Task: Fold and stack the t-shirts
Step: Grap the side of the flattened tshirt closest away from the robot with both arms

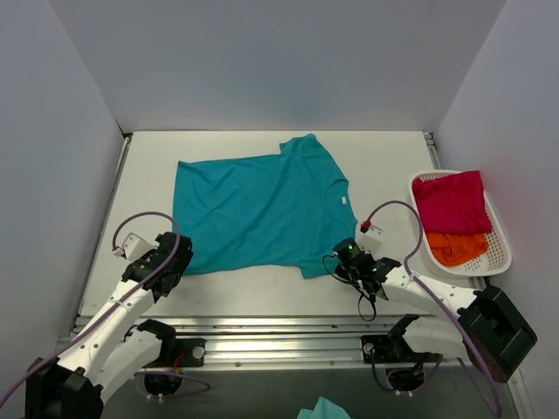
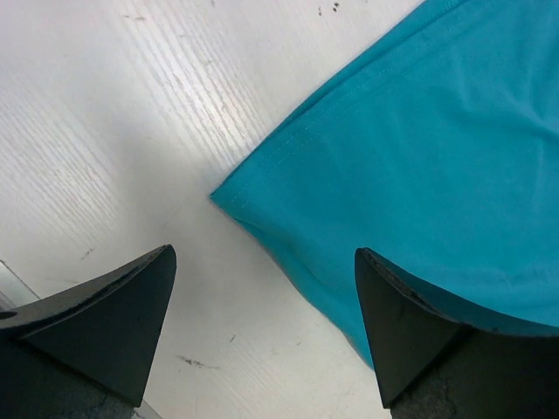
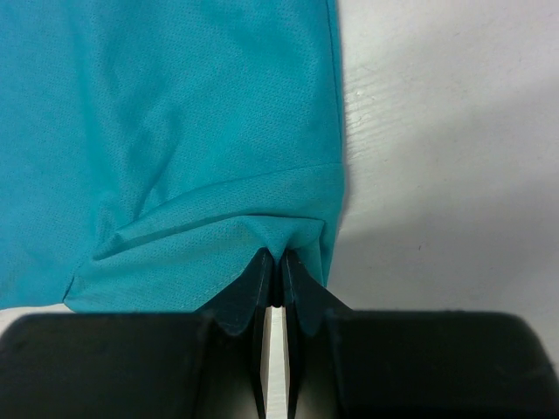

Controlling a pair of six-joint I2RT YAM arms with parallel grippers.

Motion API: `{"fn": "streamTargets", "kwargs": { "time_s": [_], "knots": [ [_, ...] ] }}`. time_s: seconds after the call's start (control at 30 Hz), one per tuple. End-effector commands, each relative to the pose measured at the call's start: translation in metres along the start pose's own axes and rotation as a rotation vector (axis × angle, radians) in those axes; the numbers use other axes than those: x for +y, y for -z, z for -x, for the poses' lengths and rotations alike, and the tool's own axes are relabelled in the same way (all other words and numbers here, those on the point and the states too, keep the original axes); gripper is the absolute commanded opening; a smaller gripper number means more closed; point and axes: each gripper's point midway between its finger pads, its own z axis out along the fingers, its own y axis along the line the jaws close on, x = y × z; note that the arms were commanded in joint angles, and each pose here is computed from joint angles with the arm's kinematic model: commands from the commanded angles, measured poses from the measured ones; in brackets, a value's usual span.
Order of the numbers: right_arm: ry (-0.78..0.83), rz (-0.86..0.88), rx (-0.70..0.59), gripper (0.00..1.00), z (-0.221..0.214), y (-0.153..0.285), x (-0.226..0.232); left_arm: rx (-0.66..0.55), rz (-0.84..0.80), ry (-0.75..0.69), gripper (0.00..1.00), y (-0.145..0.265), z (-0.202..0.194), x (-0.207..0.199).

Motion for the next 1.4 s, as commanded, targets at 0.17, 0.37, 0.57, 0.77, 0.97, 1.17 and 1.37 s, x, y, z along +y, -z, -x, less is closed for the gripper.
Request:
{"fn": "streamTargets", "kwargs": {
  "time_s": [0.17, 0.37, 0.57, 0.77, 0.97, 1.17, 1.37],
  "knots": [
    [-0.005, 0.013, 0.0, 0.0, 0.004, -0.002, -0.002, 0.163, -0.127, 0.003, 0.86, -0.019, -0.036, -0.039],
    [-0.009, 0.001, 0.003, 0.0, 0.003, -0.003, -0.004, 0.184, -0.111, -0.004, 0.79, -0.03, -0.047, -0.04],
    [-0.02, -0.005, -0.004, 0.0, 0.005, -0.003, -0.006, 0.153, -0.07, -0.008, 0.78, -0.023, -0.037, -0.025],
    [-0.031, -0.014, -0.005, 0.0, 0.007, -0.003, -0.009, 0.142, -0.04, -0.023, 0.7, -0.023, -0.037, -0.011],
    [-0.067, -0.024, 0.001, 0.0, 0.012, -0.005, -0.015, 0.175, -0.012, -0.035, 0.67, -0.031, -0.051, -0.001],
    [-0.087, -0.028, -0.009, 0.0, 0.019, -0.006, -0.016, 0.19, -0.001, -0.065, 0.65, -0.035, -0.054, -0.006],
    [-0.096, -0.038, -0.011, 0.0, 0.021, -0.007, -0.019, 0.185, 0.01, -0.078, 0.54, -0.037, -0.054, -0.008]
  ]
}}
